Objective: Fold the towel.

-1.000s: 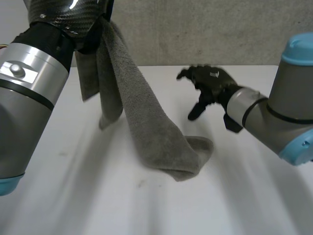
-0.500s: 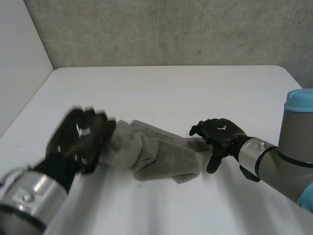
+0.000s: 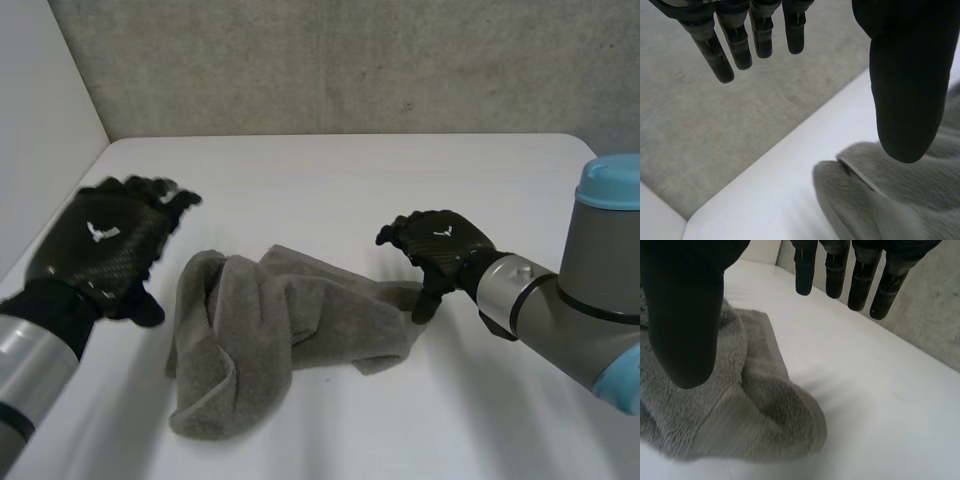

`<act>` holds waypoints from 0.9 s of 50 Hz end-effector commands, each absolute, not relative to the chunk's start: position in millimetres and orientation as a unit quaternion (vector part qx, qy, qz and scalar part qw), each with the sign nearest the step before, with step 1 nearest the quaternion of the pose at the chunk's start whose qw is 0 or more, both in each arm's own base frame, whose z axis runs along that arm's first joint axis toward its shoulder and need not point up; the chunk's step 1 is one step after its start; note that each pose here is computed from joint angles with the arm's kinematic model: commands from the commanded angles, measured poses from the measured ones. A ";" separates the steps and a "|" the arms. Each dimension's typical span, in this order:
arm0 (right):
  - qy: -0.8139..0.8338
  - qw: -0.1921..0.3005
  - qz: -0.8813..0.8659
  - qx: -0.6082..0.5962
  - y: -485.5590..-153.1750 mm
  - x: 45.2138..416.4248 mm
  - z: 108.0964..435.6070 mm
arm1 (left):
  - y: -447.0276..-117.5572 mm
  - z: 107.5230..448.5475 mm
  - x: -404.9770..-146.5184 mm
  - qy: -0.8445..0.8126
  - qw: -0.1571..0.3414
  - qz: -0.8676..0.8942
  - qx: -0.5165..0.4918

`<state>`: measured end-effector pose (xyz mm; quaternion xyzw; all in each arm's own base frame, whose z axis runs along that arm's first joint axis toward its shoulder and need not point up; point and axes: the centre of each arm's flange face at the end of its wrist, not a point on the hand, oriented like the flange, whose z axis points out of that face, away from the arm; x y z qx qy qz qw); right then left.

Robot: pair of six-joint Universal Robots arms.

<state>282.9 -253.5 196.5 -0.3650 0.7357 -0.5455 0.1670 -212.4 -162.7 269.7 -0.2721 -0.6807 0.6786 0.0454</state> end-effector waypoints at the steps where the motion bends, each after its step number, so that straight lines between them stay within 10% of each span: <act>1: 0.708 0.178 -0.565 -0.385 -252.4 302.9 209.2 | -191.3 257.8 -201.1 -0.735 0.101 0.650 -0.164; 19: 0.676 0.151 -0.567 -0.446 -258.7 324.7 193.9 | -206.5 181.2 -195.7 -0.847 0.144 0.506 -0.081; 45: 0.766 0.173 -0.455 -0.420 -241.9 308.8 169.0 | -152.6 192.6 -185.7 -0.841 0.145 0.513 -0.092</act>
